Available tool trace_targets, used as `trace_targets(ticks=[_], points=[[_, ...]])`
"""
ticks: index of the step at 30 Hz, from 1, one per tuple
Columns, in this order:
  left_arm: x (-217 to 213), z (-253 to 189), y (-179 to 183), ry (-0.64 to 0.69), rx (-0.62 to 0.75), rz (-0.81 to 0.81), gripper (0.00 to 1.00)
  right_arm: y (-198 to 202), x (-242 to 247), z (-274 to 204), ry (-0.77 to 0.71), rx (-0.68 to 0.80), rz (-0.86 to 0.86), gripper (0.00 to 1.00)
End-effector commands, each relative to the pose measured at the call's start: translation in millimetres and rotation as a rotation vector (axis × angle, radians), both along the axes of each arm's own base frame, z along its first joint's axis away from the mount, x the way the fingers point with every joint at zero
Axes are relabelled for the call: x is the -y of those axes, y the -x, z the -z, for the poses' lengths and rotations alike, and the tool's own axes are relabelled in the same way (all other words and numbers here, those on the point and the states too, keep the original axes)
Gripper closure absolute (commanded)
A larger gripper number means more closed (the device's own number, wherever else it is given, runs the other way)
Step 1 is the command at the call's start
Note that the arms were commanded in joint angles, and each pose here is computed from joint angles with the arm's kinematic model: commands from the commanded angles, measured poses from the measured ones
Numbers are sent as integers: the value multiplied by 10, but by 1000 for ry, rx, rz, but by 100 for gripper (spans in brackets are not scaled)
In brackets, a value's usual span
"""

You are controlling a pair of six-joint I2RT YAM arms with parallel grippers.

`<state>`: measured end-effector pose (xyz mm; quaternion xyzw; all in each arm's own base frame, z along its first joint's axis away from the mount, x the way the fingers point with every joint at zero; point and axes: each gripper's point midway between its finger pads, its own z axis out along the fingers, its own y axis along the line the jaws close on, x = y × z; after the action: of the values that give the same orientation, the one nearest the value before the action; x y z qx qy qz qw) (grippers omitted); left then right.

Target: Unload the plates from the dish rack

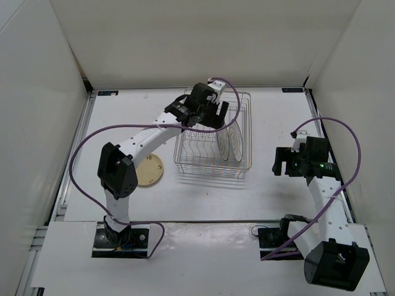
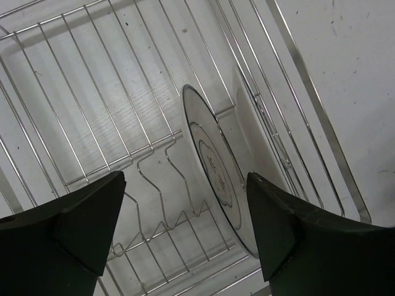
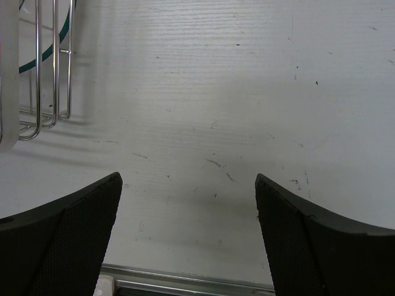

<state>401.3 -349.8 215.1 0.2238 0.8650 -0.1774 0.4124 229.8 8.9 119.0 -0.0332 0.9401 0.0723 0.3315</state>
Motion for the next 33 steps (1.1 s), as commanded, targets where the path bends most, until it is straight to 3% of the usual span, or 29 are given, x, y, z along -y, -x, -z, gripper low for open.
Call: trace_targets(ticks=[1,7,9,16,25,33], points=[[-16,-225,8,-16,49,-8,12,-49,16,-46,12,37,-6,10],[-56,18,72,-89,5,-21,23,-49,-2,-59,8,44,-19,10],[-10,63,110,-106,-1,-25,33,-43,-10,-43,4,37,-23,10],[187,100,185,-216,55,-47,34,-35,-23,-54,0,40,-30,10],[210,407,212,-288,2,-80,39,-30,-51,-84,-4,53,-52,10],[191,501,228,-316,2,-89,59,-25,-84,-101,-14,59,-69,10]])
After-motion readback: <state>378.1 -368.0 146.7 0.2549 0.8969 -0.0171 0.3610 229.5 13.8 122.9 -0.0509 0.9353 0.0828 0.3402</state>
